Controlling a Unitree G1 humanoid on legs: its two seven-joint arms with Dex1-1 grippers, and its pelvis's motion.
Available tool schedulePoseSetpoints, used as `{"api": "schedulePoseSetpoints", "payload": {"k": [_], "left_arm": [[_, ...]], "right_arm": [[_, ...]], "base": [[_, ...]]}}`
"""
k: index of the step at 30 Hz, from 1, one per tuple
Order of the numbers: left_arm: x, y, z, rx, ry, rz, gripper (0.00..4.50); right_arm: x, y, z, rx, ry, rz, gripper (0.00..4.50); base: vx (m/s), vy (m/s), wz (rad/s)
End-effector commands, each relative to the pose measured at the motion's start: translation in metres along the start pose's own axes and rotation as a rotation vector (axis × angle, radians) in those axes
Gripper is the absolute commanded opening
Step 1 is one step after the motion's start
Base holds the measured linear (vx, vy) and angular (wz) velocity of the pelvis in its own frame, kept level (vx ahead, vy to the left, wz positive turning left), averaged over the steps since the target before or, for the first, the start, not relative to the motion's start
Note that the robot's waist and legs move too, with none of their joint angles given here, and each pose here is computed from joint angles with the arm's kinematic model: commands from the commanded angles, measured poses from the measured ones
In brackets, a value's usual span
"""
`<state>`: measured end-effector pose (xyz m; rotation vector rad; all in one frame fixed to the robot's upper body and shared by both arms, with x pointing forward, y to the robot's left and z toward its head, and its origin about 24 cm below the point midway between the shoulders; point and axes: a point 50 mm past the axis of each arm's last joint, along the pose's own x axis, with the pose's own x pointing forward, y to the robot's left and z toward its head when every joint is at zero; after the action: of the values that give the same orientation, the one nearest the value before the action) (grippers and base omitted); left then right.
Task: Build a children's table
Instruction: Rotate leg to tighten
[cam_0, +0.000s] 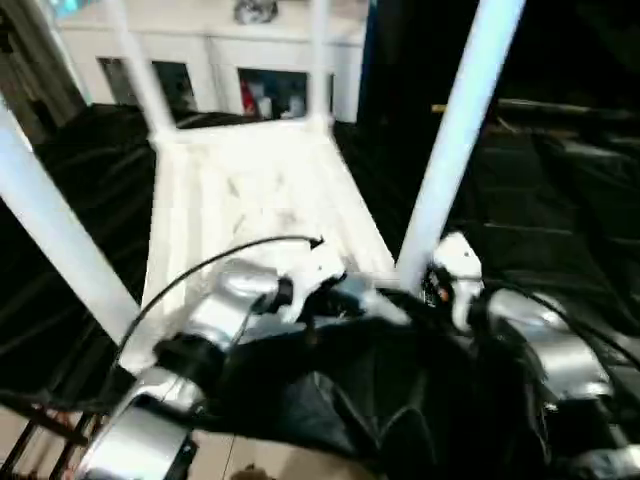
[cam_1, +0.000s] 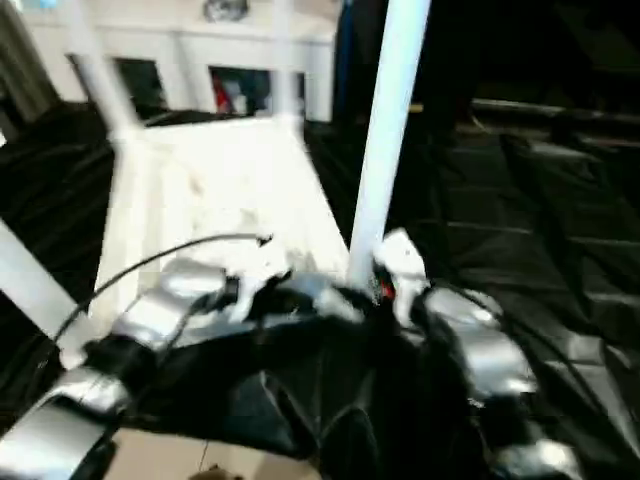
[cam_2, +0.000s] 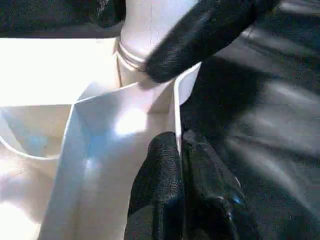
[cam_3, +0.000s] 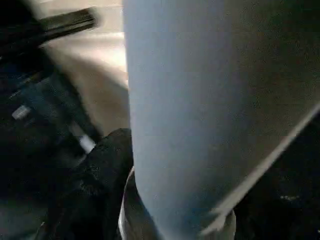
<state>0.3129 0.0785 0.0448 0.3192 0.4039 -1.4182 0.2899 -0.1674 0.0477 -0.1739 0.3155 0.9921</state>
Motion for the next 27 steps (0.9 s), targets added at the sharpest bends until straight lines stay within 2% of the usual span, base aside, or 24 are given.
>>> {"api": "schedulePoseSetpoints", "payload": {"k": [1,4,8,9,11,20,24,27], "left_arm": [[0.009,-0.010,0.028,0.095,-0.139,-0.122,0.00],[-0.001,-0.013,0.023,0.089,-0.115,-0.168,0.00],[-0.007,-0.014,0.020,0.084,-0.106,-0.186,0.00],[-0.008,-0.015,0.020,0.082,-0.106,-0.190,0.00],[-0.010,-0.016,0.019,0.079,-0.104,-0.197,0.00],[-0.007,-0.017,0.019,0.071,-0.110,-0.172,0.00],[0.002,-0.005,0.025,0.047,-0.130,-0.027,0.00],[0.014,0.004,0.031,0.027,-0.122,0.091,0.00]], "right_arm": [[0.005,0.013,-0.001,0.023,0.010,0.131,2.81],[-0.006,0.012,-0.001,0.011,0.029,0.196,2.81],[-0.010,0.013,-0.002,0.023,0.042,0.231,2.70],[-0.010,0.013,-0.001,0.026,0.042,0.239,2.70],[-0.010,0.016,-0.001,0.031,0.039,0.260,2.43],[-0.003,0.022,-0.004,0.060,0.037,0.264,2.34],[0.010,0.016,-0.012,0.106,0.057,0.095,2.34],[0.027,0.009,-0.018,0.155,0.067,-0.117,2.33]], "base": [[0.000,0.000,0.00],[0.000,0.000,0.00],[0.000,0.000,0.00],[0.000,0.000,0.00],[0.000,0.000,0.00],[0.000,0.000,0.00],[0.000,0.000,0.00],[0.000,0.000,0.00]]}}
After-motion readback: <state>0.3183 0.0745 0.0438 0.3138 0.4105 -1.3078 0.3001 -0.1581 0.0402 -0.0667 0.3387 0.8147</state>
